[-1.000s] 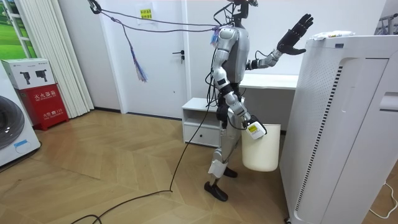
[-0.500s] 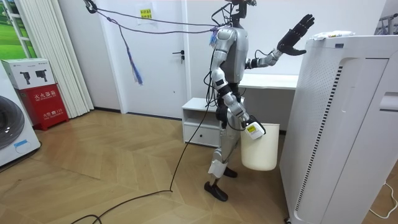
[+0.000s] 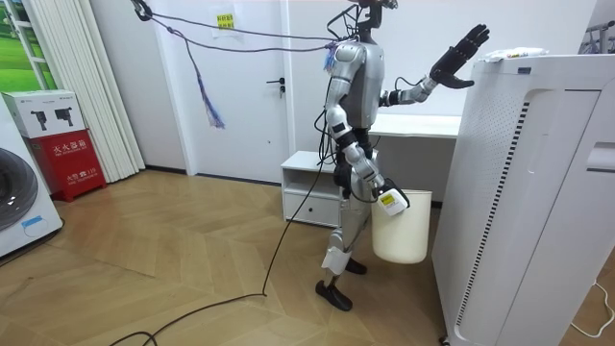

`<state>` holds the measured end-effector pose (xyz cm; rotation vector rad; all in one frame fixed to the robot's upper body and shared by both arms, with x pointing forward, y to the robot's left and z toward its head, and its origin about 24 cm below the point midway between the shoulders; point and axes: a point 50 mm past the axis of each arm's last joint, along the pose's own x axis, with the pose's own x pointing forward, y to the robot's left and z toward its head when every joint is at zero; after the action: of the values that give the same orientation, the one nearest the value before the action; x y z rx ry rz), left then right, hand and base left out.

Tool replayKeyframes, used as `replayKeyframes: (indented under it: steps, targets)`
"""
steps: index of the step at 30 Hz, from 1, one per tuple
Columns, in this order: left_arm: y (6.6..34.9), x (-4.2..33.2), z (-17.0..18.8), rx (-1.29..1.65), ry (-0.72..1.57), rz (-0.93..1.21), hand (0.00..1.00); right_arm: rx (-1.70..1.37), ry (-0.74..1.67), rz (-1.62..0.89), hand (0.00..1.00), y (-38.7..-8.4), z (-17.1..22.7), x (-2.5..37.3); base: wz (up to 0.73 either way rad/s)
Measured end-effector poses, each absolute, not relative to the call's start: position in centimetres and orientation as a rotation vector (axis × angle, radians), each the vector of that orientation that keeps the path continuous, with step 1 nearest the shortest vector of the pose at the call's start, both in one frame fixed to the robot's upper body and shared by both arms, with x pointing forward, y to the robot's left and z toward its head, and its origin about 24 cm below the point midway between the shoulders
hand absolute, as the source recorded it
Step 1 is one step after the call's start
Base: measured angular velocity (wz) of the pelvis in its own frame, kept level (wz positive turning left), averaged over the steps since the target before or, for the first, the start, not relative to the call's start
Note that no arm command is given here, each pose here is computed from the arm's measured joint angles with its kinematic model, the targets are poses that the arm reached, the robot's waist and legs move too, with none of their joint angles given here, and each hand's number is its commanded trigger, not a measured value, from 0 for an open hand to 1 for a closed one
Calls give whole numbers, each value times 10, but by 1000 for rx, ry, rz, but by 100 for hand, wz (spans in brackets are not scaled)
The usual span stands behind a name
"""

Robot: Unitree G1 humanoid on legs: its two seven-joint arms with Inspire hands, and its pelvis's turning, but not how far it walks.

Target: Pick garbage

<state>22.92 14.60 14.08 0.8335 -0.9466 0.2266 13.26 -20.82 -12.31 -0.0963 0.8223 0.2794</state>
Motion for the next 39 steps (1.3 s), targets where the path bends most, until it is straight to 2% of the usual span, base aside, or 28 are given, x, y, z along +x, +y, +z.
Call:
replayKeyframes:
  steps: [11, 18, 19, 20, 22, 39]
  targets:
    - [148, 234, 133, 901, -897, 228, 0, -102, 810, 279, 100, -208, -121, 140, 0]
    - [159, 248, 116, 969, -806, 211, 0, -108, 812, 274, 100, -210, -120, 140, -5]
    - [160, 249, 115, 978, -804, 209, 8, -111, 814, 270, 100, -211, -120, 140, -5]
    - [161, 249, 115, 984, -802, 208, 52, -111, 814, 269, 100, -211, -120, 140, 0]
    - [163, 249, 115, 994, -804, 206, 100, -116, 818, 265, 100, -213, -120, 140, 0]
    - [180, 268, 147, 986, -892, 387, 100, -122, 824, 265, 100, -215, -120, 139, -4]
